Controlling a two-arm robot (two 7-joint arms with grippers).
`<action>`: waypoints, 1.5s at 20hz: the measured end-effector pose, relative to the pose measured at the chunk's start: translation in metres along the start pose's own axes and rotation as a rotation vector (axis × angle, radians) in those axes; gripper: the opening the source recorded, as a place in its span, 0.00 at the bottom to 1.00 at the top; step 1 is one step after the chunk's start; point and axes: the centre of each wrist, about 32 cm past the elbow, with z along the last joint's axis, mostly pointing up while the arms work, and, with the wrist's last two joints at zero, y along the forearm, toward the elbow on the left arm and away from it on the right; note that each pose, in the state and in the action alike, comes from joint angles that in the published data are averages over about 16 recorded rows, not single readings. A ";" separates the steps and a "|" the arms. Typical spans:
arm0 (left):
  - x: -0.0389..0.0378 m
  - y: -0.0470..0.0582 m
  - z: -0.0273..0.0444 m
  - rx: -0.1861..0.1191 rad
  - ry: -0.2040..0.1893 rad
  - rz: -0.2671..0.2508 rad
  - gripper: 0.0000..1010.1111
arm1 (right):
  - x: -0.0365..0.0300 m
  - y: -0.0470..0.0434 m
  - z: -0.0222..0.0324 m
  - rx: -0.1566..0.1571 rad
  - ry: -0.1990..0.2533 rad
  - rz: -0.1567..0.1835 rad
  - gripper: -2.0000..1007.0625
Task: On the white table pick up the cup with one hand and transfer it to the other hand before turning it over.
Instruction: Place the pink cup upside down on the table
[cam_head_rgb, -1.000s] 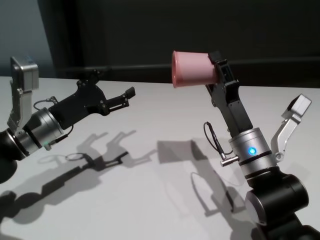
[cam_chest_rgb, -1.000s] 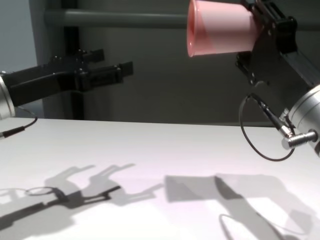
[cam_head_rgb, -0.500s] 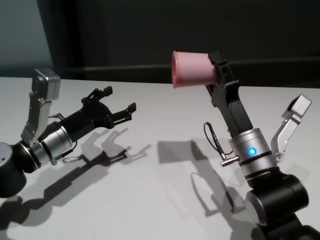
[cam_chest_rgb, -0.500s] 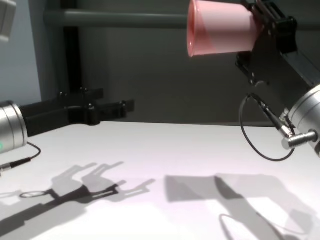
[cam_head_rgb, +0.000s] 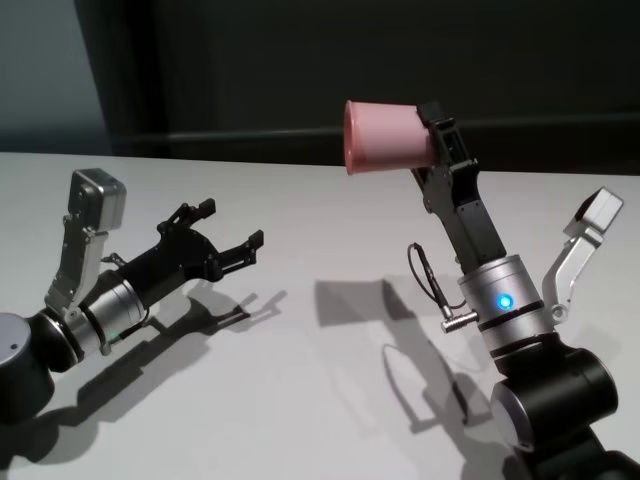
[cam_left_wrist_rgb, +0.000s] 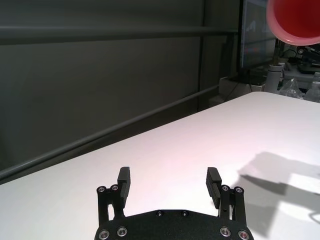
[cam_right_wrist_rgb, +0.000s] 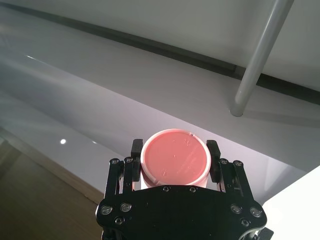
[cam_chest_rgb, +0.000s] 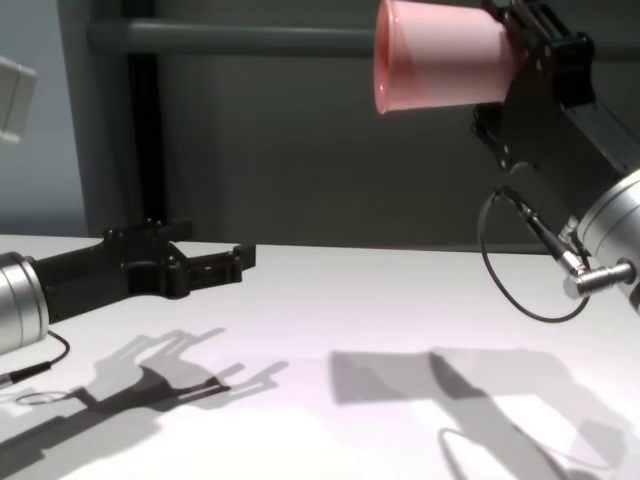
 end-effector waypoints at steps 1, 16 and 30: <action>-0.0002 0.000 -0.0017 0.002 -0.001 0.001 0.99 | 0.0000 0.0000 0.0000 0.000 0.000 0.000 0.73; -0.0012 0.002 -0.0138 0.015 0.001 -0.003 0.99 | 0.0000 0.0000 0.0000 0.000 0.000 0.000 0.73; -0.0010 0.001 -0.0125 0.012 0.000 -0.001 0.99 | 0.0000 -0.0001 -0.0001 0.001 -0.001 -0.002 0.73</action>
